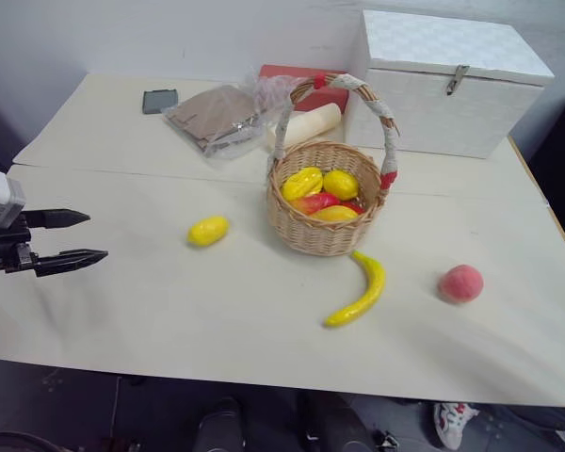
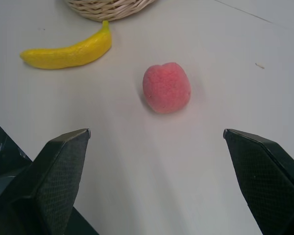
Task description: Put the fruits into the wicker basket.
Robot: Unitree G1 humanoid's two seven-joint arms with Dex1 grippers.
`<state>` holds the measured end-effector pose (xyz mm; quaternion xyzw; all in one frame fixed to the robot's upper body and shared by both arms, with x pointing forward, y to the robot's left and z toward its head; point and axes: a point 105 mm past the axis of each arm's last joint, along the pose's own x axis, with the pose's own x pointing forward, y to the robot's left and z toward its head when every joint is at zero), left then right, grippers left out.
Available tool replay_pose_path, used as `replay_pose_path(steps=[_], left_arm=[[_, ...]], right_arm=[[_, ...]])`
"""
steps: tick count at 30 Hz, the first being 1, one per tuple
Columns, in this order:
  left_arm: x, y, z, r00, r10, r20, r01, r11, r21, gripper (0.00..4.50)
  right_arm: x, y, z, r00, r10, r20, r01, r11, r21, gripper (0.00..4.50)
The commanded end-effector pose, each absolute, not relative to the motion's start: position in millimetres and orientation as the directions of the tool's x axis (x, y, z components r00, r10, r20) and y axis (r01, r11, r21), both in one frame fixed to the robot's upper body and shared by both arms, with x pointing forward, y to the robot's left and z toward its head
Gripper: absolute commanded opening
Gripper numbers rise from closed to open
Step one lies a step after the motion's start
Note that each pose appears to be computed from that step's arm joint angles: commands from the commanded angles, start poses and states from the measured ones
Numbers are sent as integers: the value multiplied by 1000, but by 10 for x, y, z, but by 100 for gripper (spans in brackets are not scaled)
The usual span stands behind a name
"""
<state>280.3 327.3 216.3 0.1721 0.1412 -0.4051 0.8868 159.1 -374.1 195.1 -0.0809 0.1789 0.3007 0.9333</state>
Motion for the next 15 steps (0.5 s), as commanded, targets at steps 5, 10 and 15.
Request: replay_pose_path(steps=[5, 10, 15], left_arm=[[2844, 3249, 2156, 653, -651, -387, 754, 610, 244, 448], [2900, 3249, 2200, 682, -634, -364, 730, 622, 284, 448], [2982, 3255, 2240, 716, -615, -331, 698, 646, 309, 448]], right_arm=[[1593, -3747, 2001, 756, 536, -375, -602, 795, -78, 450], [1609, -3782, 1973, 767, 520, -376, -587, 806, -82, 450], [1640, -3839, 1878, 781, 473, -409, -559, 821, -117, 450]])
